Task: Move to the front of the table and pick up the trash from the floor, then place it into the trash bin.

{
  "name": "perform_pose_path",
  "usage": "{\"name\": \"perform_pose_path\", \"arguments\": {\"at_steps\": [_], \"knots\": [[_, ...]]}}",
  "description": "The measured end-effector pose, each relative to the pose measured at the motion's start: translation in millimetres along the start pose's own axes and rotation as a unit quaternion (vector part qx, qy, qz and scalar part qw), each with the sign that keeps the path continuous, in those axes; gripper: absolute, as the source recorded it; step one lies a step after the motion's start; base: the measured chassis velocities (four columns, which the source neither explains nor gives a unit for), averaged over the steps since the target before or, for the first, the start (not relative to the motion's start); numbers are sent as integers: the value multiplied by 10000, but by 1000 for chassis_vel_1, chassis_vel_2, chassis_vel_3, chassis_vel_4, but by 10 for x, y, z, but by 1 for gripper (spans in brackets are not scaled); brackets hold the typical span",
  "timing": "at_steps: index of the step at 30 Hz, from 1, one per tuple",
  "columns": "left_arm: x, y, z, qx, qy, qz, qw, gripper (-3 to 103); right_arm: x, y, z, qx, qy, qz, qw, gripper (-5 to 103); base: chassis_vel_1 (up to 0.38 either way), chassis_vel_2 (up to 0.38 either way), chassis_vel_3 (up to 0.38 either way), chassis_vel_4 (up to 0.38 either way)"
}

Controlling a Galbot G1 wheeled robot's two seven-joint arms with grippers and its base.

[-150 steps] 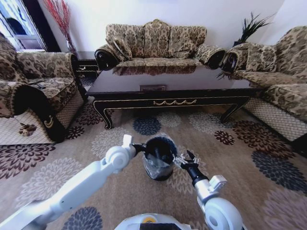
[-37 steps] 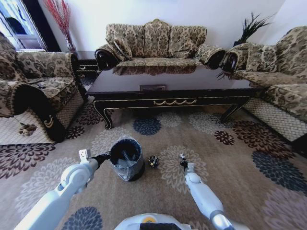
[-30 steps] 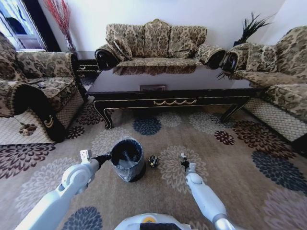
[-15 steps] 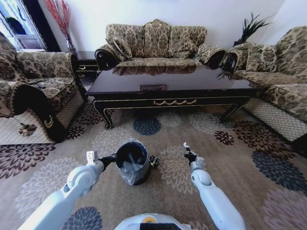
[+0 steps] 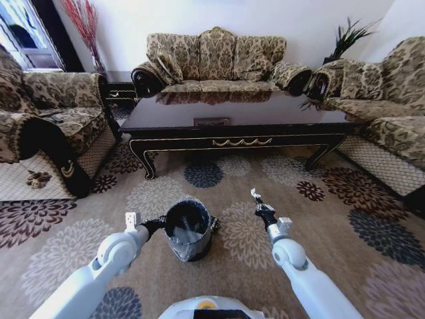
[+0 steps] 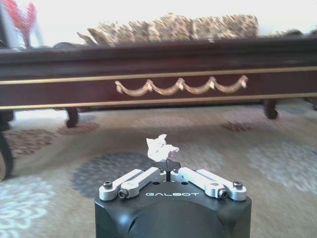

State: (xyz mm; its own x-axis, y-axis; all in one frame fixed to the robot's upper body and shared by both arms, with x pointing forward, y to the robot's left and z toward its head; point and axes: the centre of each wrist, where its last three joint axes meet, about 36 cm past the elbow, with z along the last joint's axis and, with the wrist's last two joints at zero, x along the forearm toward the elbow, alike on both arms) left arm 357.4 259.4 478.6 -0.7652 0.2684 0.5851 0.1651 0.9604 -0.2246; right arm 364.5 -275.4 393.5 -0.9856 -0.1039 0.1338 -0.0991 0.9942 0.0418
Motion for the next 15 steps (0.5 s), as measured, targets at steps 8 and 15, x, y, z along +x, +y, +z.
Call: {"name": "perform_pose_path", "arguments": {"at_steps": [8,15], "knots": [[10,-49,-23,-29,-50,26,10000,4,328,212,-347,115,-274,-532,9981,0,0,0,0,0],[-80,-124,-3,-92,-5,57,9999,4,607,436,-401,181,-305,-977,9946,0,0,0,0,0]]}}
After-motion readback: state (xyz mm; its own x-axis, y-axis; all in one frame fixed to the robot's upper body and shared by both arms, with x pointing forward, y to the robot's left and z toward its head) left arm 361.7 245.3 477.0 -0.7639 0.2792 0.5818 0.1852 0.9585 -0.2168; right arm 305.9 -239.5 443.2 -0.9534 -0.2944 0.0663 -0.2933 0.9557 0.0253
